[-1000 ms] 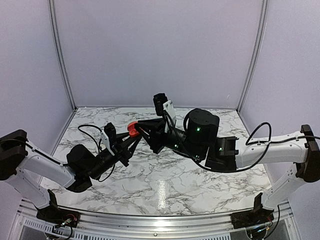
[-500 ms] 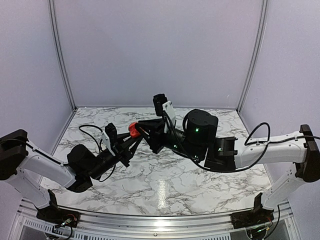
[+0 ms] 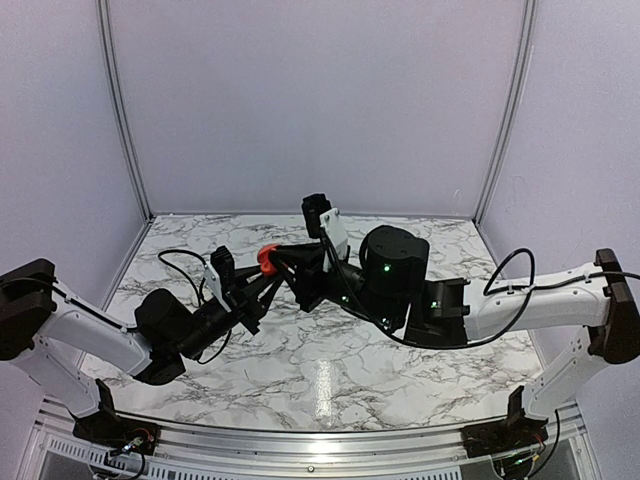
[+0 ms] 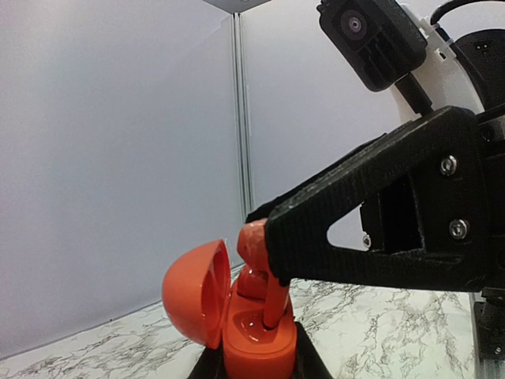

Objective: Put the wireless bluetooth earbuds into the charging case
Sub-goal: Insert the left earbud into the left side groove of the charging case.

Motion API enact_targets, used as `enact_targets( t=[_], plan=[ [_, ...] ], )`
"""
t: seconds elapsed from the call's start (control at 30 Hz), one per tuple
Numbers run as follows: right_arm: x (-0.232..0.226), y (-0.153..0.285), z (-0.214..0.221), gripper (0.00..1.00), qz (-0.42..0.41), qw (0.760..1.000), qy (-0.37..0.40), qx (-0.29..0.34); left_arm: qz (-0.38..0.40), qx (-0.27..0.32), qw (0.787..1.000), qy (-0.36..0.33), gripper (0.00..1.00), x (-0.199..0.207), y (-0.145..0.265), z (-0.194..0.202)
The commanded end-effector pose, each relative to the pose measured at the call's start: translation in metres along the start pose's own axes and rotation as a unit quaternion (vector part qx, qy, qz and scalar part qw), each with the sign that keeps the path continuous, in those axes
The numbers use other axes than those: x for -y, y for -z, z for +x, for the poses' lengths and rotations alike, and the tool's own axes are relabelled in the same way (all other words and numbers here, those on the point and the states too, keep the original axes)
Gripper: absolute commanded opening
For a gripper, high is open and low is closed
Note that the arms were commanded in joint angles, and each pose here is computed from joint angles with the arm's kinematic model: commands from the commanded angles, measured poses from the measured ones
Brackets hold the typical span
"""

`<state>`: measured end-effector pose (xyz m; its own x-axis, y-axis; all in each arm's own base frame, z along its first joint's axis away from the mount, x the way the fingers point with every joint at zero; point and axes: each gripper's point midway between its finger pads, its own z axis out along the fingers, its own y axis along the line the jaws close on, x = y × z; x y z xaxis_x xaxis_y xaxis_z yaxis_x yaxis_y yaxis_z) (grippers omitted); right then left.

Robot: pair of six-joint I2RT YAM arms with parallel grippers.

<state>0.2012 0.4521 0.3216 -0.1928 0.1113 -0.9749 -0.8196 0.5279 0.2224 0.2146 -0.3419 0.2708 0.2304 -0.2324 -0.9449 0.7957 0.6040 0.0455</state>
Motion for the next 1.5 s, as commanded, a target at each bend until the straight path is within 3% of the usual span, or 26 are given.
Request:
enact_targets(
  t=[0.0,0.53,0.93,1.13,1.47],
  plan=[
    [0.001,-0.001,-0.003,0.08,0.031,0.999,0.013,0.002,-0.017,0.041,0.999,0.006,0.00,-0.005,-0.005,-0.025],
    [0.013,0.001,0.007,0.23,0.060,0.998,-0.001,-0.013,-0.020,0.046,0.999,0.010,0.00,-0.007,-0.005,-0.027],
    [0.009,-0.002,0.008,0.22,0.049,0.999,0.005,-0.017,0.002,0.043,0.999,0.011,0.00,0.001,-0.008,-0.024],
    [0.007,-0.004,0.001,0.17,0.049,0.999,0.013,-0.016,0.014,0.031,0.999,0.008,0.00,0.007,-0.010,-0.018],
    [0.007,-0.003,0.004,0.15,0.052,0.998,0.019,-0.040,0.015,-0.002,0.999,-0.033,0.00,0.009,-0.010,-0.005]
  ],
)
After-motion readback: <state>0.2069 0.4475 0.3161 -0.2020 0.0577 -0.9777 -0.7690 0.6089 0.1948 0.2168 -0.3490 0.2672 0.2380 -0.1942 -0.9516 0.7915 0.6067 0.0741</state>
